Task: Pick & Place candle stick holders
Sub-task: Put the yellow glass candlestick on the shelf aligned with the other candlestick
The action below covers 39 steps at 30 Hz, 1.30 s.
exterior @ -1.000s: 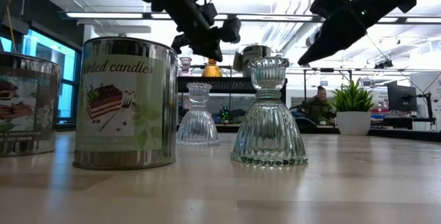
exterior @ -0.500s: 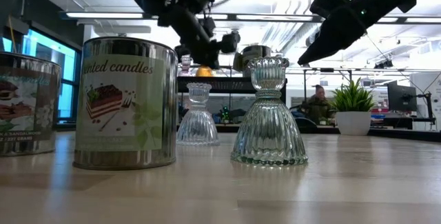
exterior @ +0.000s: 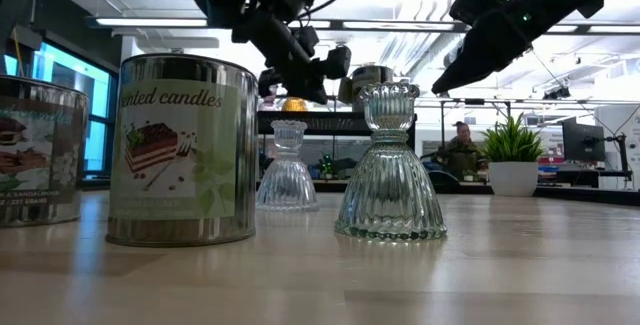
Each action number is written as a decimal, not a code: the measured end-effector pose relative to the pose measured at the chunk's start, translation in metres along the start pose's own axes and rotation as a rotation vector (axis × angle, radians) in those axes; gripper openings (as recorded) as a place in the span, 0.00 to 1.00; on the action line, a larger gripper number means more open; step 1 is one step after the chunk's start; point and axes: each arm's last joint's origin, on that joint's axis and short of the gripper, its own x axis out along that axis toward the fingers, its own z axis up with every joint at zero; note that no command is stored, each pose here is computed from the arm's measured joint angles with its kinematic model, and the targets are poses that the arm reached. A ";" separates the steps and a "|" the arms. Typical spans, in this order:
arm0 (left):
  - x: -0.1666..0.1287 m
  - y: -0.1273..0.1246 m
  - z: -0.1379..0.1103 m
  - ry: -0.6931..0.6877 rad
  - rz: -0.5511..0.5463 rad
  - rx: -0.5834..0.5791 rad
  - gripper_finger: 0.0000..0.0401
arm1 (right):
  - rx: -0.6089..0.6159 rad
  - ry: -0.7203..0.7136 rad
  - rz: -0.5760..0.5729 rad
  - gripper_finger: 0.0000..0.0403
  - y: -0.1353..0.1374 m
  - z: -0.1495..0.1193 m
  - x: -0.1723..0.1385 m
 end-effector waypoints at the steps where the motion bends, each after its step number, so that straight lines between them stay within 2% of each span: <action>1: -0.002 -0.002 -0.001 0.010 -0.021 0.010 0.00 | 0.000 0.000 0.000 0.56 0.000 0.000 0.000; 3: -0.007 -0.005 -0.001 0.034 -0.050 0.029 0.00 | 0.000 0.001 0.000 0.56 0.000 0.000 0.000; 5: -0.018 -0.005 -0.002 0.069 -0.032 0.071 0.00 | 0.000 0.004 0.001 0.56 0.000 0.000 0.000; 10: -0.044 -0.005 -0.010 0.094 0.164 0.163 0.00 | 0.007 0.011 0.001 0.56 0.000 -0.001 0.000; 12: -0.053 -0.009 -0.016 0.079 0.230 0.258 0.00 | 0.007 0.011 0.001 0.56 0.000 -0.001 0.000; 15: -0.065 -0.017 -0.024 0.058 0.253 0.327 0.00 | 0.007 0.011 0.001 0.56 0.000 -0.001 0.000; 18: -0.071 -0.015 -0.045 0.046 0.290 0.360 0.00 | 0.002 0.011 0.001 0.56 0.000 -0.001 0.000; 21: -0.071 -0.004 -0.067 0.038 0.288 0.311 0.00 | -0.003 0.011 0.001 0.56 0.000 -0.001 0.000; 24: -0.069 0.000 -0.078 -0.040 0.243 0.215 0.00 | -0.017 0.011 0.001 0.56 0.000 -0.001 0.000; 31: -0.061 0.002 -0.071 -0.169 0.044 0.164 0.00 | -0.043 0.011 0.001 0.56 0.000 -0.001 0.000; 39: -0.046 0.018 -0.059 -0.211 0.112 0.081 0.00 | -0.053 0.007 0.001 0.56 0.000 -0.001 0.000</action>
